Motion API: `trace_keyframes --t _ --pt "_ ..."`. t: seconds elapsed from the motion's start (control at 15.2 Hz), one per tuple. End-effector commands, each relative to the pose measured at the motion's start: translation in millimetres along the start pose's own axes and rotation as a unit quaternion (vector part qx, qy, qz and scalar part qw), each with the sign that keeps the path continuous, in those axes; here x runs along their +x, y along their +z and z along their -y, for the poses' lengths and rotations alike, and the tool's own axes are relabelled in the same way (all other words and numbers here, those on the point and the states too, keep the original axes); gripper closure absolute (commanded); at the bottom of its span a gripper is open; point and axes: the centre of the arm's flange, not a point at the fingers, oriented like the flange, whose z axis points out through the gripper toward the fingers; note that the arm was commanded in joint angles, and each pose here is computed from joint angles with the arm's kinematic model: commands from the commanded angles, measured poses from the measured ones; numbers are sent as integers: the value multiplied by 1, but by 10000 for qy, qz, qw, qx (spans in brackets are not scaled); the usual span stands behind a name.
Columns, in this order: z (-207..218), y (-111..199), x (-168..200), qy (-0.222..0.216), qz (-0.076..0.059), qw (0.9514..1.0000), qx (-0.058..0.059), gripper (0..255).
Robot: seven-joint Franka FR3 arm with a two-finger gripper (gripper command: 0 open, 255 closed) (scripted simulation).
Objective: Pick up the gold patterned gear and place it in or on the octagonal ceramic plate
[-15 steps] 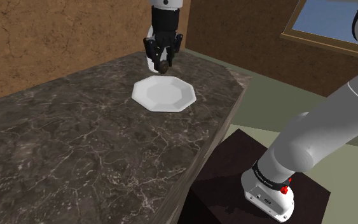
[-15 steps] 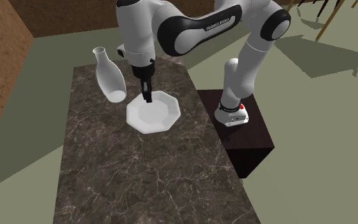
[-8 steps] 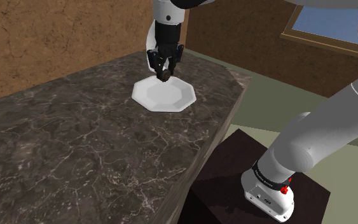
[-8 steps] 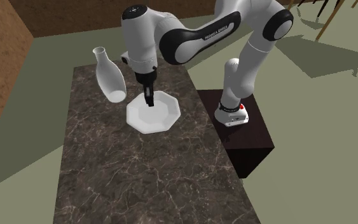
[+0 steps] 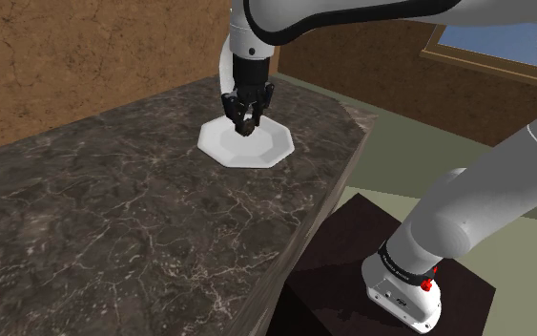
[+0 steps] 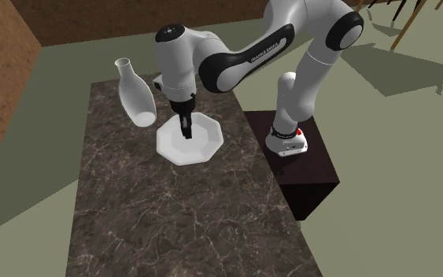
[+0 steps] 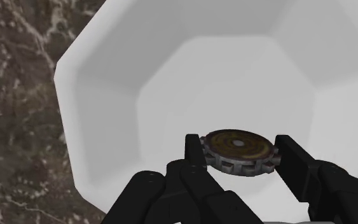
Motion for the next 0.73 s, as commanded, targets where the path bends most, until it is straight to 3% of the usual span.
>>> trace_keyframes --t 0.0,0.4,0.46,0.66 --pt "0 3 0 0 -2 10000 1 255" --pt "0 3 0 0 -2 10000 0 255" --pt "0 3 0 0 -2 10000 0 0" --pt "0 3 0 0 -2 10000 0 0"
